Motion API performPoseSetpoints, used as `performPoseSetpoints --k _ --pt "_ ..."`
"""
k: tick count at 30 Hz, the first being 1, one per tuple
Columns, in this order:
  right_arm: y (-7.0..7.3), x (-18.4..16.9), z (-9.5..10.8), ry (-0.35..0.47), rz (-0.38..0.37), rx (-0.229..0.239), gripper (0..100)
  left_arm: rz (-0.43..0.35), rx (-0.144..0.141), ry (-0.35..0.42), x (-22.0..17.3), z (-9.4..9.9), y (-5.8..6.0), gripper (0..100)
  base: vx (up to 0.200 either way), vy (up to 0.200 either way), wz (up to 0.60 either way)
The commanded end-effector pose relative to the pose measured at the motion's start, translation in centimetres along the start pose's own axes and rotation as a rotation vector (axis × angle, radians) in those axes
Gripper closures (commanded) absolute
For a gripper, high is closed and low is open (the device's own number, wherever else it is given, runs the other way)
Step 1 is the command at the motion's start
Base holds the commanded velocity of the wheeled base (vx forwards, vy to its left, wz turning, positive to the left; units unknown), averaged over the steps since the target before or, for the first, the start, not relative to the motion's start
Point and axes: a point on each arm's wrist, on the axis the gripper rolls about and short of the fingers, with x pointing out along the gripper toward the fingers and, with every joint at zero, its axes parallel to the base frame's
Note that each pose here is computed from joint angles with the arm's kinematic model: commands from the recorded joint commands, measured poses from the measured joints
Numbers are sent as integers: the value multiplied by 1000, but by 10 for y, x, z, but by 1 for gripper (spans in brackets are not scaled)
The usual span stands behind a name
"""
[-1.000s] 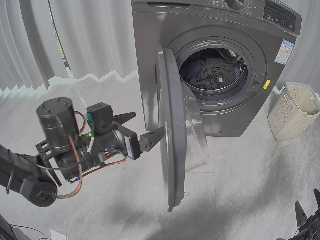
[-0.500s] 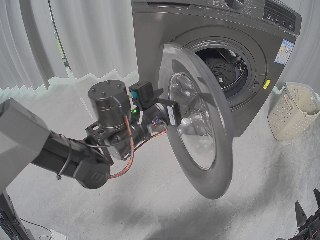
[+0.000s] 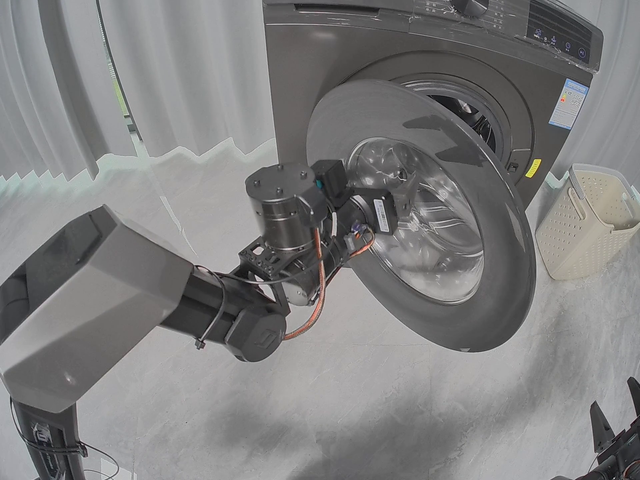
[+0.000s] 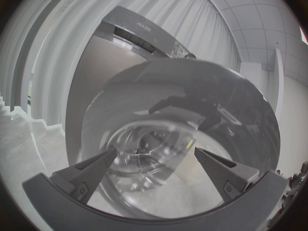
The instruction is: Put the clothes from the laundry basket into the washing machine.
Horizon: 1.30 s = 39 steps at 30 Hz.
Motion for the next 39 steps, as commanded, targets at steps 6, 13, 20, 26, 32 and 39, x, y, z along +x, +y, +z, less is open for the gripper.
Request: performPoseSetpoints --k 6,13,20,26,32,39 --pt "0 0 -4 0 -2 1 0 3 37 157 -137 40 0 0 0 0 0" --pt "0 0 -4 3 0 -13 0 3 160 175 -261 65 15 0 0 0 0" --pt "0 -3 9 -77 15 -2 0 147 208 181 -347 58 44 0 0 0 0" --pt "3 -6 51 -108 126 -1 0 358 221 165 -385 58 56 0 0 0 0" --pt "7 43 76 105 338 6 0 473 235 114 -431 48 50 0 0 0 0" --pt "14 94 96 190 517 -53 0 498 238 164 -463 18 43 0 0 0 0"
